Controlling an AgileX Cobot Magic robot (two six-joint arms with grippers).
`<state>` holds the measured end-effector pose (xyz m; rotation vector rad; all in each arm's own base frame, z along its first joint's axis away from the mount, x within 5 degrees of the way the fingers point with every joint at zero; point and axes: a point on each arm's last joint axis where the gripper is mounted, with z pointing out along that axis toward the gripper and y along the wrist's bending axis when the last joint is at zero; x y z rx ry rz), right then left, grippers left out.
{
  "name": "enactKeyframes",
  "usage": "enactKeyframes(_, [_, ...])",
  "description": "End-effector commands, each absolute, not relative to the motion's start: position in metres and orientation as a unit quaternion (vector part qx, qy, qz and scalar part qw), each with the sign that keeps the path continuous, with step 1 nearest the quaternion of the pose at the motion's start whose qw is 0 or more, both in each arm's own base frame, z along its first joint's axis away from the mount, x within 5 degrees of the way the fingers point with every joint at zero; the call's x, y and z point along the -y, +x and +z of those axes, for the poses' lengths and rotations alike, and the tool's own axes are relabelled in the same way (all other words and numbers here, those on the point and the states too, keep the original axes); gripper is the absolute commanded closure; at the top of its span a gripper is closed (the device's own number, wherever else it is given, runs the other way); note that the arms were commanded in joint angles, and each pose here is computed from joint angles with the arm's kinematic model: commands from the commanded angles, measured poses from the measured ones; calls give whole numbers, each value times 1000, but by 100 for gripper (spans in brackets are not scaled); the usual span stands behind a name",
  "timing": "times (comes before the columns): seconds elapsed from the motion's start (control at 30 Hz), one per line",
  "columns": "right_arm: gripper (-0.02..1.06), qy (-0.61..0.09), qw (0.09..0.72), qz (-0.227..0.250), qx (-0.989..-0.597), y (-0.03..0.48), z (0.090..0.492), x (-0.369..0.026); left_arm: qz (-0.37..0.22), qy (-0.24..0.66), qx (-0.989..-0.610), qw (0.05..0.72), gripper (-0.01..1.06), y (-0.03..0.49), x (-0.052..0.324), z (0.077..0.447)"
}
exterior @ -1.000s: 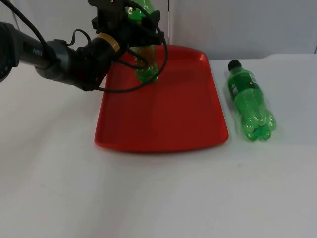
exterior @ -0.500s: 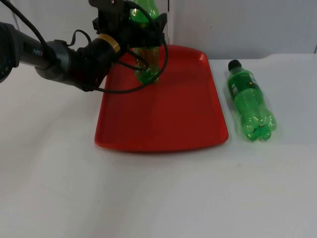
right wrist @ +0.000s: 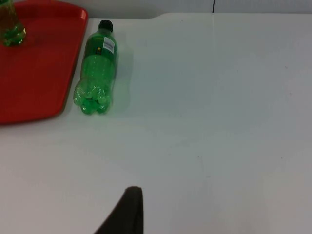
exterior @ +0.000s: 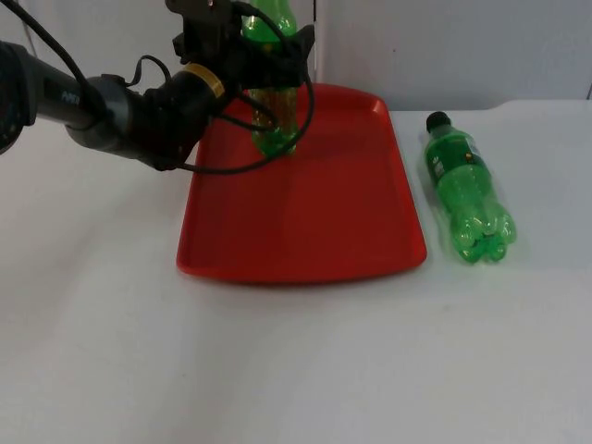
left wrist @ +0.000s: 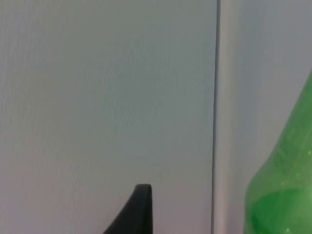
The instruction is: Place the bottle upright on the tray.
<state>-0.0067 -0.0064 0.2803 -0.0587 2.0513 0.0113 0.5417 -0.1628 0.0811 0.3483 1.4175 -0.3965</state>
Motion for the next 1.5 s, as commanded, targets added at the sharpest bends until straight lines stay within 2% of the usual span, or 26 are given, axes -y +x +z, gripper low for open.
enactKeyframes(0.0, [0,-25,523,3,-852,-7,281,6,-183,156,-643,727,0,542,164,81])
enactKeyframes(0.23, [0,-25,523,3,-852,-7,281,6,-205,173,-643,717,0,540,168,82])
enactKeyframes(0.3, [0,-25,523,3,-852,-7,281,6,-227,186,-652,699,0,538,173,81])
enactKeyframes(0.4, [0,-25,523,3,-852,-7,281,6,-228,191,-674,676,0,538,173,79])
enactKeyframes(0.5, [0,-25,523,3,-852,-7,281,6,-203,183,-725,632,0,541,169,76])
enactKeyframes(0.77, [0,-25,523,3,-852,-7,281,6,-182,187,-736,624,0,542,167,93])
enactKeyframes(1.1, [0,-25,523,3,-852,-7,281,6,-150,142,-800,564,0,543,158,102])
enactKeyframes(1.27, [0,-25,523,3,-852,-7,281,6,-95,136,-833,527,0,538,160,119])
enactKeyframes(1.47, [0,-25,523,3,-852,-7,281,6,-76,130,-844,515,0,536,161,125])
